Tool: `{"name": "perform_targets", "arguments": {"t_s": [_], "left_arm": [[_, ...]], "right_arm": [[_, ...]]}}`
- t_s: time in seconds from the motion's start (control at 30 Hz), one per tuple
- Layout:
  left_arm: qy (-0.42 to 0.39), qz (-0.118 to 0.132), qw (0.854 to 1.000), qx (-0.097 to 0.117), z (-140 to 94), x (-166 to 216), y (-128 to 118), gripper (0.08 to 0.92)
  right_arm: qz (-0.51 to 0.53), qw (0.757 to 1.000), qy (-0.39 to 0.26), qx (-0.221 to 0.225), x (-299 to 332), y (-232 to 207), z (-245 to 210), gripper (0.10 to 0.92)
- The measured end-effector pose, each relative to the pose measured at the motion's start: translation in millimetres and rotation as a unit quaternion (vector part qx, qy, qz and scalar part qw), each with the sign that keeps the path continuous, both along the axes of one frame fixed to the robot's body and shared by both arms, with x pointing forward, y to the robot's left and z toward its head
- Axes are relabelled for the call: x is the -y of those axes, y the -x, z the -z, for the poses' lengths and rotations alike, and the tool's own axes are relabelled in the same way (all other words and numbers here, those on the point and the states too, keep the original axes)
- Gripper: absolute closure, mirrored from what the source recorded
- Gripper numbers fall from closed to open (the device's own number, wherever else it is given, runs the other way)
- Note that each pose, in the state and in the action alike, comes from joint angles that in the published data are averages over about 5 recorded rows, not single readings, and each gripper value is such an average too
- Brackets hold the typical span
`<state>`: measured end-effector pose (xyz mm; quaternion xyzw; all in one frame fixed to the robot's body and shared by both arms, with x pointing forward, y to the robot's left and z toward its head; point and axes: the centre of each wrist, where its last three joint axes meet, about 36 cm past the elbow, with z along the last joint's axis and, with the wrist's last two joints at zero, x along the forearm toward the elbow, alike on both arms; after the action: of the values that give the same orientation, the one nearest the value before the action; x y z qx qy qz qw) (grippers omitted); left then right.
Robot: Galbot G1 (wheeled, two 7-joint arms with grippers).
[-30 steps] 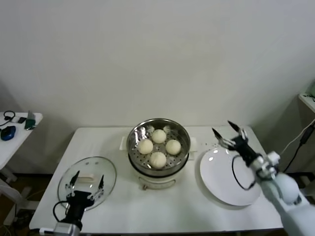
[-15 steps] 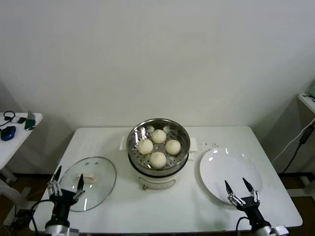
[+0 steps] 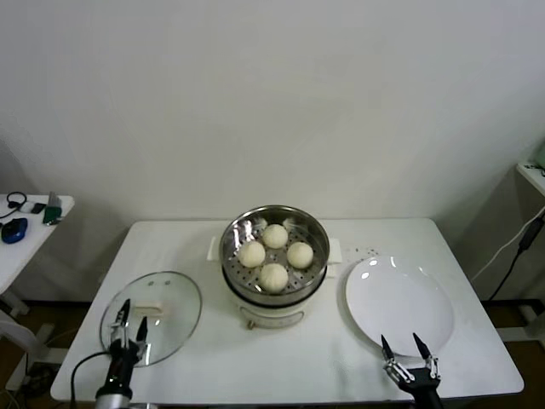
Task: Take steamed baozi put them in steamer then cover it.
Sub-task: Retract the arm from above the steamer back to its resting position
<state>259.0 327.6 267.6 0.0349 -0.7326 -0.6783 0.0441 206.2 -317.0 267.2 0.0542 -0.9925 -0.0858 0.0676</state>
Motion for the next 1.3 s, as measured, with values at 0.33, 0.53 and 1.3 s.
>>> {"name": "perform_targets", "arguments": {"t_s": [0.33, 0.53, 1.3], "left_arm": [[-0.052, 0.003, 0.999, -0.009, 20, -12, -29, 0.177], [-0.070, 0.004, 0.997, -0.011, 28, -20, -48, 0.177], [-0.068, -0.010, 0.997, -0.038, 43, -31, -61, 0.645]], "right_arm": [[0.004, 1.000, -0.007, 0.001, -10, 12, -2, 0.200], [0.006, 1.000, -0.009, 0.001, -13, 16, -4, 0.200], [0.001, 1.000, -0.010, 0.007, -31, 24, -8, 0.200]]}}
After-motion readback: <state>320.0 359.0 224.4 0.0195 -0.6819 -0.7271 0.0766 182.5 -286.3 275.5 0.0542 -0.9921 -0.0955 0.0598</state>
